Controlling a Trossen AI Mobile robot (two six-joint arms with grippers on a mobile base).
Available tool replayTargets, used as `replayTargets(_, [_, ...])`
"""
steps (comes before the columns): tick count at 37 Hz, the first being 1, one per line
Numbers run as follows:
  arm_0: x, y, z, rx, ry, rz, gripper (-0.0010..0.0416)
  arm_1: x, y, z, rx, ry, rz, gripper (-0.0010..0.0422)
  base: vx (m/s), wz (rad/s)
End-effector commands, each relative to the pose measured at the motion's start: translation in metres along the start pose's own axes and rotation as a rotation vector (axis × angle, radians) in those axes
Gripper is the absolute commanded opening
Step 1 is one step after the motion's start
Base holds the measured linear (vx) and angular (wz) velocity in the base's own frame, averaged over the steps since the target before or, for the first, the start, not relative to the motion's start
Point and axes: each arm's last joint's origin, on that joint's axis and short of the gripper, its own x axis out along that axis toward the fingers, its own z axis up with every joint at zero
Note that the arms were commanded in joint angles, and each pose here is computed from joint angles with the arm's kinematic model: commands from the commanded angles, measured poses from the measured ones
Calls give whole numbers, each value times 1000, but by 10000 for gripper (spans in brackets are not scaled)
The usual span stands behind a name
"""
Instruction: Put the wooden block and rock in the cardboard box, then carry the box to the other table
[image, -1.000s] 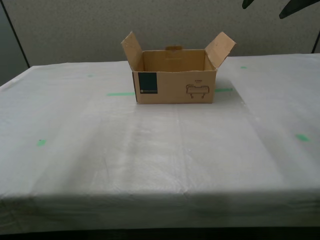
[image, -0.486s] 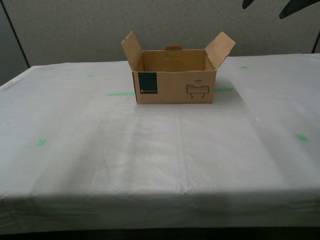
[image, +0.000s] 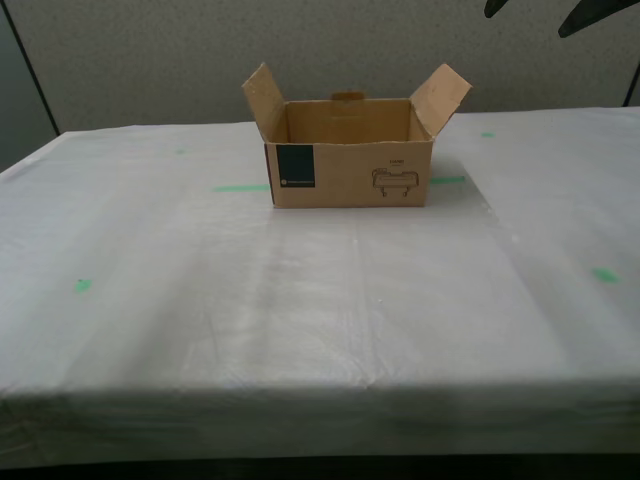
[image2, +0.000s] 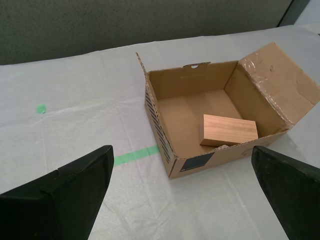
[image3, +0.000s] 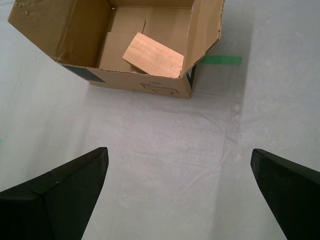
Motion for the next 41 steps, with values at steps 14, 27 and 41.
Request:
replayTargets(14, [0, 0, 0, 1, -2, -3, 398, 0, 0, 0, 1, -3, 1, 378, 0, 0])
replayTargets(27, [0, 0, 0, 1, -2, -3, 398, 0, 0, 0, 1, -3, 1, 378, 0, 0])
replayTargets(41, [0, 0, 0, 1, -2, -3, 399, 0, 0, 0, 1, -3, 1, 378, 0, 0])
